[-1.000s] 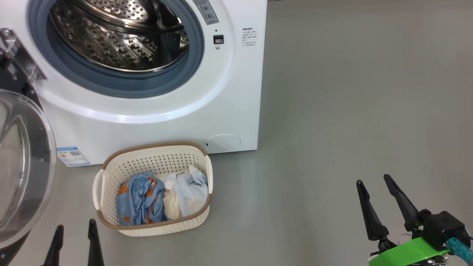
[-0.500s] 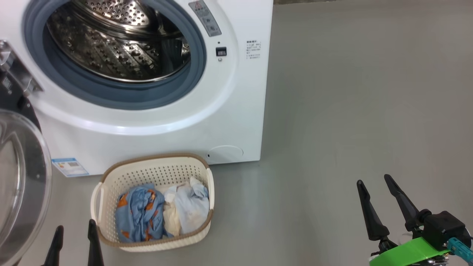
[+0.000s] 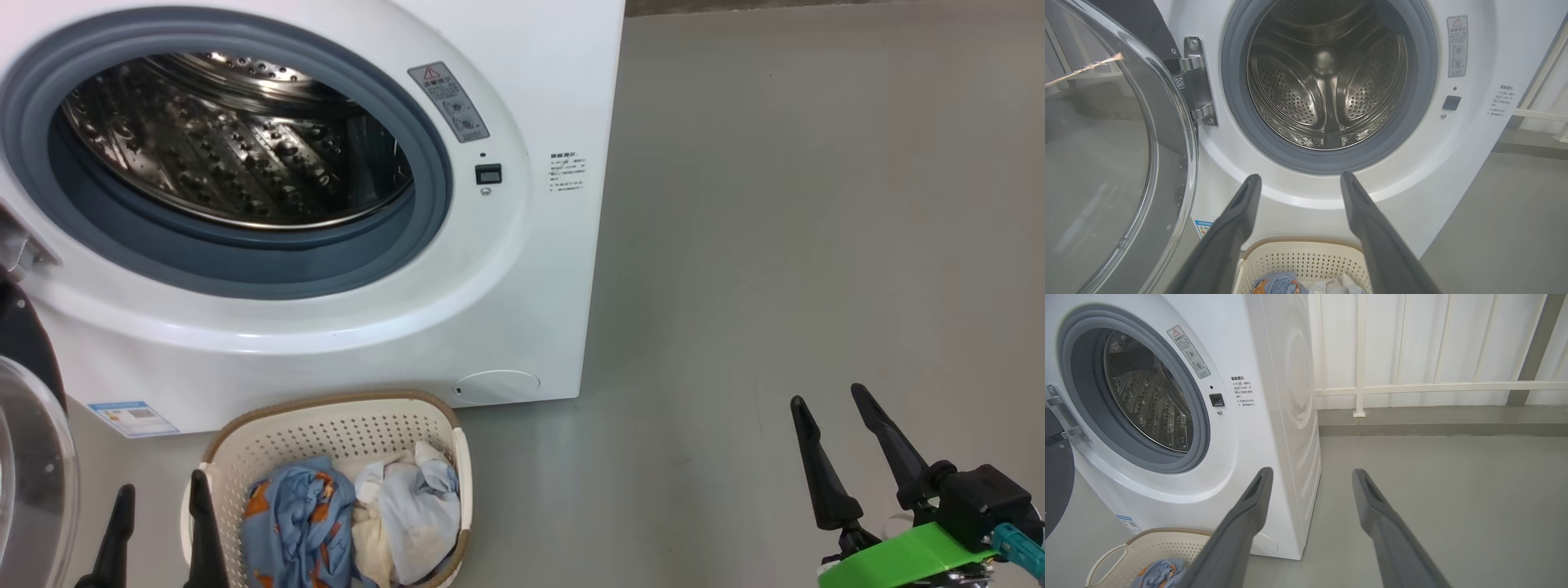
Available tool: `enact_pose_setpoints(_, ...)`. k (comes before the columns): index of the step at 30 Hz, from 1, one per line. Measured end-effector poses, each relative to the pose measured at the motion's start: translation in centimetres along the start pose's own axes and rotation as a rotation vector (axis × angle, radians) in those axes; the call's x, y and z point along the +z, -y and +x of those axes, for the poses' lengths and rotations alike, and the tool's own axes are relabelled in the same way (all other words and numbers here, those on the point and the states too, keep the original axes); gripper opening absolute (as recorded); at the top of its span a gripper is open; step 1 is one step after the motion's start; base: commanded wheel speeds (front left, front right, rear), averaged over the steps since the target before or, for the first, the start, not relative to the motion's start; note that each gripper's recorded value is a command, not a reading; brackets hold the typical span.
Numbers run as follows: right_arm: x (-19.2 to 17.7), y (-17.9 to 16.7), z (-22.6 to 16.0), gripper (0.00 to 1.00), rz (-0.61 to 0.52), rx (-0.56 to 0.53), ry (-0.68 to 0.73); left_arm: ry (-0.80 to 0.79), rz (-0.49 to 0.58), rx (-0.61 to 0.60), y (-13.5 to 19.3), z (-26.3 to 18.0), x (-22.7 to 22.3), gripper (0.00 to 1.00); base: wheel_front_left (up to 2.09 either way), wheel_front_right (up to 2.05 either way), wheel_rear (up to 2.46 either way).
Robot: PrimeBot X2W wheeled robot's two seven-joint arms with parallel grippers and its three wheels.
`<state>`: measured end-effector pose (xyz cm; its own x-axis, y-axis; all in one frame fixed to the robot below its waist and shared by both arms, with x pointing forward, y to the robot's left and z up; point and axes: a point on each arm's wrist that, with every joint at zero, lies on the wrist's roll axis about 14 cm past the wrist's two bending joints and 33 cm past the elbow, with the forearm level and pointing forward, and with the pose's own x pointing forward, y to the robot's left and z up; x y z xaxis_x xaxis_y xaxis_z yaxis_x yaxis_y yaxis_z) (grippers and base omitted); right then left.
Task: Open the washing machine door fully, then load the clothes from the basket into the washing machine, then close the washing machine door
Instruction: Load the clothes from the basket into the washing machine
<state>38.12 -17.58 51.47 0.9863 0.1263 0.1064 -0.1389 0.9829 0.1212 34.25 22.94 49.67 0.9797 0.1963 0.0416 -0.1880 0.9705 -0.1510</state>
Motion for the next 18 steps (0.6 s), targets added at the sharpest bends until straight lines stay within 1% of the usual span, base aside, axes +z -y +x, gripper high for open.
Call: enact_pose_setpoints(18,-0.83,0.24,-0.04,1.00,0.002,-0.008,-0.025,-0.022,-0.001,-0.009,0.46,0.09,-0.73,1.00,0.01,-0.01,0.00)
